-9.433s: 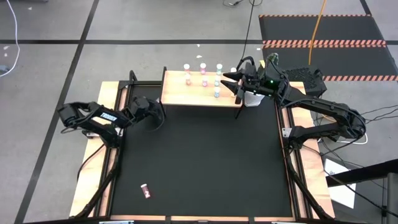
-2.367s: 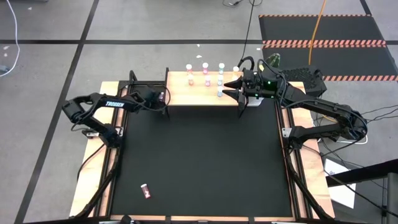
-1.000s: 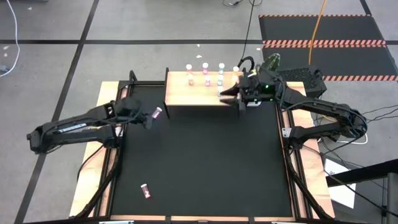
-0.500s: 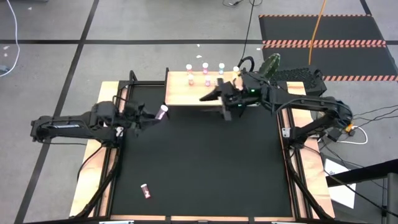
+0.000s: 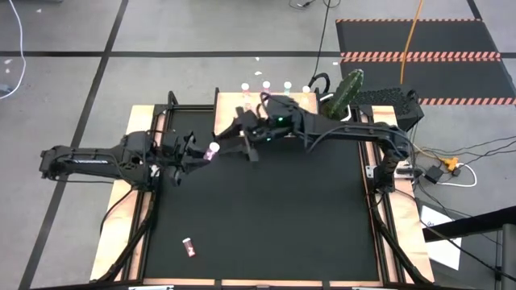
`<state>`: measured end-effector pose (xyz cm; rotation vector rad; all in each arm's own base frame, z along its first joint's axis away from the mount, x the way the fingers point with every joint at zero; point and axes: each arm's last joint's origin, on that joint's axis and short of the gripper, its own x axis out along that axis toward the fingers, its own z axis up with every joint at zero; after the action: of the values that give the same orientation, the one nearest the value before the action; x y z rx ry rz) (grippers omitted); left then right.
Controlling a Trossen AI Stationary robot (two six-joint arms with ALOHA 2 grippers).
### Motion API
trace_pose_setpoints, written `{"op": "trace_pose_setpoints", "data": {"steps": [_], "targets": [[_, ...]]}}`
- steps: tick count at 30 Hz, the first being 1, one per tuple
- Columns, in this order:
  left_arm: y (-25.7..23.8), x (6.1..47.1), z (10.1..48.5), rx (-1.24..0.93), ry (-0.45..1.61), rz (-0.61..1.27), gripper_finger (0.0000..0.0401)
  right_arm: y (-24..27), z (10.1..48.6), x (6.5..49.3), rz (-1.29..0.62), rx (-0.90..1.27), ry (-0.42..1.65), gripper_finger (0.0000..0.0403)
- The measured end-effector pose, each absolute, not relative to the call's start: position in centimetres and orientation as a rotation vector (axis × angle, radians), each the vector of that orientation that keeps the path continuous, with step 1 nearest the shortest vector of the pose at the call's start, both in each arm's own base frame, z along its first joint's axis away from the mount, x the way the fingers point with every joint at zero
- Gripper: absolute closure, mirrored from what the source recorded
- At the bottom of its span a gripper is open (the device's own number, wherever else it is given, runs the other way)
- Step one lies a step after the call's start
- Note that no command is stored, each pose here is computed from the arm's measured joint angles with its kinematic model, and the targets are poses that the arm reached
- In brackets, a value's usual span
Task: Pick and place medicine bottles onto shelf by color
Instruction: Put the purple pill bottle on the shelf aligned with the other purple pill bottles
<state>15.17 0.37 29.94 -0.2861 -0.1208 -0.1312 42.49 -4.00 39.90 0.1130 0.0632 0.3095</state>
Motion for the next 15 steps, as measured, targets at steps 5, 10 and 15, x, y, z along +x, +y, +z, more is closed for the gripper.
{"op": "trace_pose_setpoints", "data": {"steps": [5, 10, 15], "targets": [[0.3, 16.1, 29.5, -0.241, -0.097, -0.136, 0.0293, -3.9, 38.8, 43.0, 0.37, 0.215, 0.112, 0.0172], [0.4, 17.0, 29.0, -0.235, -0.073, -0.129, 0.0295, -3.9, 38.3, 43.0, 0.367, 0.25, 0.126, 0.0172], [0.3, 17.6, 28.8, -0.232, -0.07, -0.135, 0.029, -3.9, 38.3, 43.0, 0.367, 0.272, 0.134, 0.0175]]}}
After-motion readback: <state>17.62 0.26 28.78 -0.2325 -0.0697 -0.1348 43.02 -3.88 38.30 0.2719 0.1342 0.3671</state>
